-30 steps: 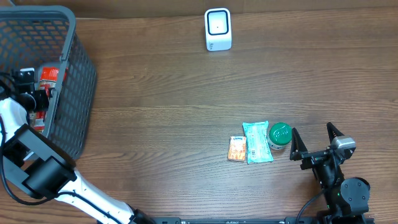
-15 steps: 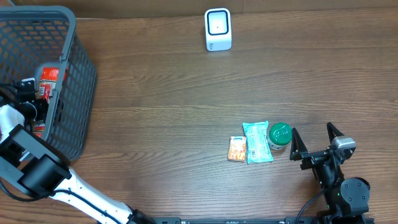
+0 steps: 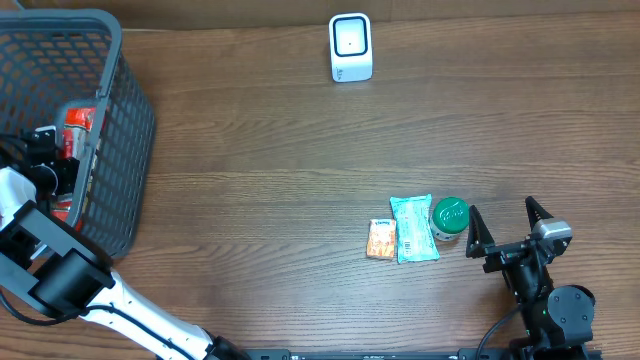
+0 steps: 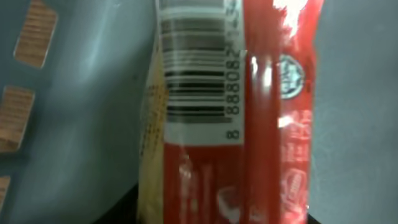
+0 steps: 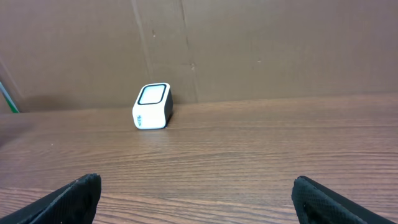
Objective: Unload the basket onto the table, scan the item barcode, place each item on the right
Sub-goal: 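Reach into the basket and grasp the red-and-tan snack pack, then carry the snack pack out and lay it on the table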
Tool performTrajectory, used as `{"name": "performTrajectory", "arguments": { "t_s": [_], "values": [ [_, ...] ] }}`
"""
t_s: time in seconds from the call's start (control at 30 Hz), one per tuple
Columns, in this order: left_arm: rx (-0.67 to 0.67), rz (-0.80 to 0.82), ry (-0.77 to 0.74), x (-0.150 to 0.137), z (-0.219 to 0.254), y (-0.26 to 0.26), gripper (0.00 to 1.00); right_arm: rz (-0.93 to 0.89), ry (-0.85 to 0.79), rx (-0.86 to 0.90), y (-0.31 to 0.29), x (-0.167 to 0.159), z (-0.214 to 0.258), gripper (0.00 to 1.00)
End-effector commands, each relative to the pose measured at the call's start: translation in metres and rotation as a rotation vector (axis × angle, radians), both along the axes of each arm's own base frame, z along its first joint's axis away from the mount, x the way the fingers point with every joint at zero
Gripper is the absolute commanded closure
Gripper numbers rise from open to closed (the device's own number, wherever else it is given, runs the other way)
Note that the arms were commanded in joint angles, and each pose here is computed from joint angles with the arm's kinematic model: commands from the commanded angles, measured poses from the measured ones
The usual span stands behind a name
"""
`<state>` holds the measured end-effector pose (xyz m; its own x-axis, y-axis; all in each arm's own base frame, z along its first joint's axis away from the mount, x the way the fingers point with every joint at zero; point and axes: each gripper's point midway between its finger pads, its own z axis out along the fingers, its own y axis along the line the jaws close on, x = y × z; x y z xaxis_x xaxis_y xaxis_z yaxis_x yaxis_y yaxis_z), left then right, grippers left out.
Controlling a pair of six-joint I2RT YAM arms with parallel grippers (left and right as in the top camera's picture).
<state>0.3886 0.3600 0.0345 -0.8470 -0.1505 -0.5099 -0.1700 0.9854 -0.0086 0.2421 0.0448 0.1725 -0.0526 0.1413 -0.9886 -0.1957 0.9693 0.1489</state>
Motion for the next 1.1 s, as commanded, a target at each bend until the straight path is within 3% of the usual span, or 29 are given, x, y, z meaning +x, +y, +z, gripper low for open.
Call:
{"name": "performTrajectory", "arguments": {
  "t_s": [0.0,0.2,0.57,0.9,1.07],
  "values": [
    [-0.077,0.01,0.061,-0.009,-0.033,-0.013,0.96,-0.004,-0.001,0.002,-0.001,0.0,-0.002,0.0],
    [-0.029,0.08,-0.027,0.004,0.023,0.001,0.96,-0.004,-0.001,0.002,-0.001,0.0,-0.002,0.0],
    [0.156,0.147,-0.303,0.01,0.2,-0.008,0.96,-0.004,-0.001,0.002,-0.001,0.0,-0.002,0.0],
    [0.307,0.228,-0.646,-0.023,0.376,-0.064,0.96,-0.004,-0.002,0.003,-0.001,0.0,-0.002,0.0],
    [0.278,0.288,-0.827,-0.049,0.449,-0.123,0.96,-0.004,-0.001,0.002,-0.001,0.0,-0.002,0.0]
  ]
}}
